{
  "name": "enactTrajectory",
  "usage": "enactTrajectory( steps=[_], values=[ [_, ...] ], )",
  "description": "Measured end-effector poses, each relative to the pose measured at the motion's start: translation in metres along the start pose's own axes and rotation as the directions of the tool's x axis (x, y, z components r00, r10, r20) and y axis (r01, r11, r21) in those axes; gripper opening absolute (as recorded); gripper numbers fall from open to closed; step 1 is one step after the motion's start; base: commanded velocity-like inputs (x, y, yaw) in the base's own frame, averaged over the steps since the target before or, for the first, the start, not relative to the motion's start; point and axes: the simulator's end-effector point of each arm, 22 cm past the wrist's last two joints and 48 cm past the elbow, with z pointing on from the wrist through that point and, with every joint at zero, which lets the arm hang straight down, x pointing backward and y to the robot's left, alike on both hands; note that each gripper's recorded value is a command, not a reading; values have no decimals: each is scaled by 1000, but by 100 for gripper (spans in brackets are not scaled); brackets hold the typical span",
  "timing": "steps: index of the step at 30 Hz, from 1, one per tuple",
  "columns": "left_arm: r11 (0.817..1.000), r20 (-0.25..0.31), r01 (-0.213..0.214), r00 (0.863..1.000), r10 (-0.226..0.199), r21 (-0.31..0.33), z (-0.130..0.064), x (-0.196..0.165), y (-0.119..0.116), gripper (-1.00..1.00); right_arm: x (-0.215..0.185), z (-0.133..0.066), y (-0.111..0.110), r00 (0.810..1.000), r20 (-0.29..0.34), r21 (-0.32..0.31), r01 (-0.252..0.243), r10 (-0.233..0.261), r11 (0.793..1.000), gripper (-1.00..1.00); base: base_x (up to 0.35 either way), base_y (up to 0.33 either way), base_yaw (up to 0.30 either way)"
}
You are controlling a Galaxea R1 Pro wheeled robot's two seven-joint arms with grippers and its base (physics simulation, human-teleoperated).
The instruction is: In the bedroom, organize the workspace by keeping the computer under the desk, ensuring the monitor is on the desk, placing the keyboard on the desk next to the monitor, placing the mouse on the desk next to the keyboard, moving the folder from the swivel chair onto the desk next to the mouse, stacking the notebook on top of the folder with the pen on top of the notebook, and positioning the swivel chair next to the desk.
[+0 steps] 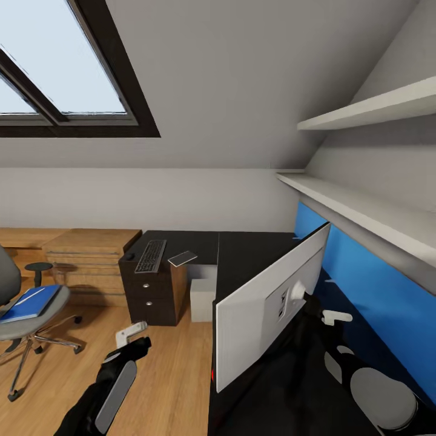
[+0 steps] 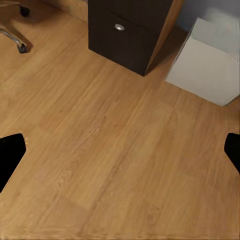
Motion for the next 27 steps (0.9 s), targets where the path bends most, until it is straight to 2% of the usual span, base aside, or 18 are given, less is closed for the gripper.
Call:
enactTrajectory(
  steps=[4,9,27],
  values=[
    [998,-74,-33,997,29,-57,12,36,20,100,0,0,3,1000,0,-1,-6,6,1000,-100,0,0,0],
    [998,-75,-35,997,30,-54,12,37,19,100,0,-1,7,1000,2,-13,9,-9,1000,-100,0,-86,0],
    [998,-78,-31,997,27,-56,12,38,21,100,0,-1,7,1000,2,-16,11,-11,1000,-100,32,-56,0]
  ],
)
